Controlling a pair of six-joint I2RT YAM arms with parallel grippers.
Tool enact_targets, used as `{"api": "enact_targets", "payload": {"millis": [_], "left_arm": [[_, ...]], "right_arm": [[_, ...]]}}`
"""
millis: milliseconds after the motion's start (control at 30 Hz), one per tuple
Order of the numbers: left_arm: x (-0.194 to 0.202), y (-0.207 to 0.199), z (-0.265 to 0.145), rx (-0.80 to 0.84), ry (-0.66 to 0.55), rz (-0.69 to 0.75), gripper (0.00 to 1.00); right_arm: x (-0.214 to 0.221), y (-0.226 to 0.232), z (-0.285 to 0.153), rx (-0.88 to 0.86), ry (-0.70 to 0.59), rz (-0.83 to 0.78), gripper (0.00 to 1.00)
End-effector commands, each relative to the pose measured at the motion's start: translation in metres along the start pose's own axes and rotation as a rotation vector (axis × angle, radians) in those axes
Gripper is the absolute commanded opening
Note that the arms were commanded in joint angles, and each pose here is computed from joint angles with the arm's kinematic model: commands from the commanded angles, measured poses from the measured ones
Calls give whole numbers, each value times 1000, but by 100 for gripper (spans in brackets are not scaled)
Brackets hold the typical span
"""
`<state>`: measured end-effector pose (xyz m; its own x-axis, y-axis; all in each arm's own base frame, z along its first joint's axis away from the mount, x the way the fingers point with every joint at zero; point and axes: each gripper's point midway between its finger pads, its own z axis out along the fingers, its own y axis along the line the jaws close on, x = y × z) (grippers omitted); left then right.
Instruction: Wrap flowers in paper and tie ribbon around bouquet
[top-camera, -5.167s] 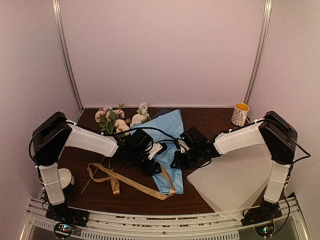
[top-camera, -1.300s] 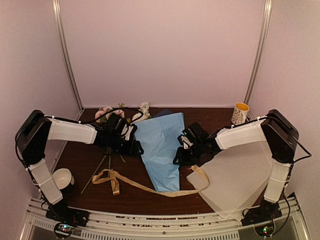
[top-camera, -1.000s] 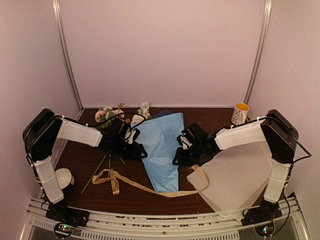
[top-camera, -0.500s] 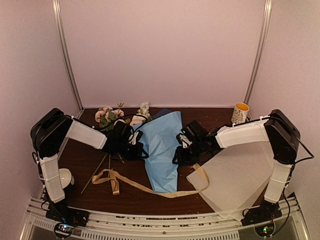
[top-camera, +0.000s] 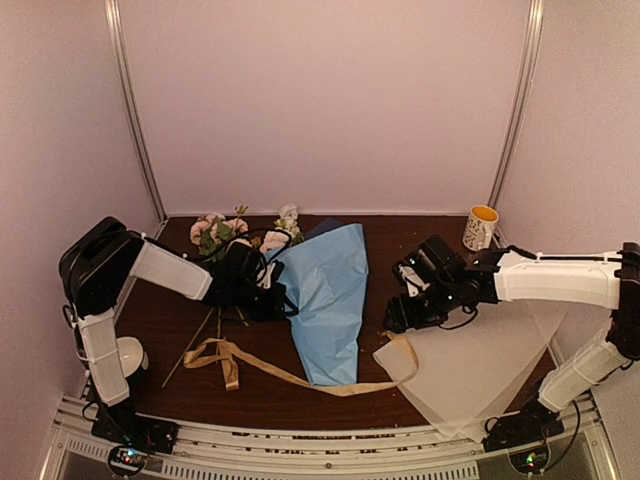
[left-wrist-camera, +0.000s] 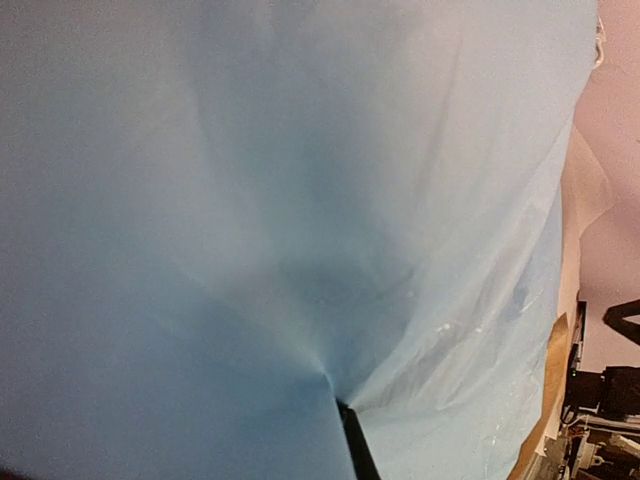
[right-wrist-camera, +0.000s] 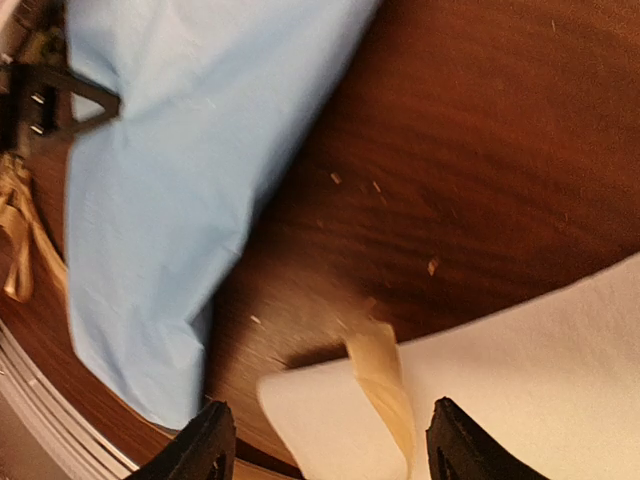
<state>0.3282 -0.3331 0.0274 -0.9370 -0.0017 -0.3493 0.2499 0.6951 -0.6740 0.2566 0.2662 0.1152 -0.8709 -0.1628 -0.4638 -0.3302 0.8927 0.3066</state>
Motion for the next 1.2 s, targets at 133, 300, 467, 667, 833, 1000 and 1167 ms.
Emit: {"api": "enact_targets", "payload": {"millis": [133, 300, 467, 667, 833, 1000, 1167], "left_arm": [[-26, -45, -24, 109, -77, 29, 0], [-32, -55, -31, 124, -99, 34, 0], [-39, -68, -36, 187, -120, 13, 0], [-43, -78, -44, 259, -148, -40, 0], [-60, -99, -56, 344, -195, -58, 0], [-74, -101, -64, 364, -247, -94, 0], [-78, -99, -64, 370, -248, -101, 0]], "right_arm": [[81, -51, 27, 138, 214, 43, 54], [82, -46, 27, 103, 201, 57, 16], [67, -38, 29, 78, 171, 45, 0], [27, -46, 40, 108, 93, 104, 0], [-19, -47, 52, 110, 22, 146, 0], [-35, -57, 64, 137, 6, 181, 0], [-41, -73, 58, 201, -31, 178, 0]]}}
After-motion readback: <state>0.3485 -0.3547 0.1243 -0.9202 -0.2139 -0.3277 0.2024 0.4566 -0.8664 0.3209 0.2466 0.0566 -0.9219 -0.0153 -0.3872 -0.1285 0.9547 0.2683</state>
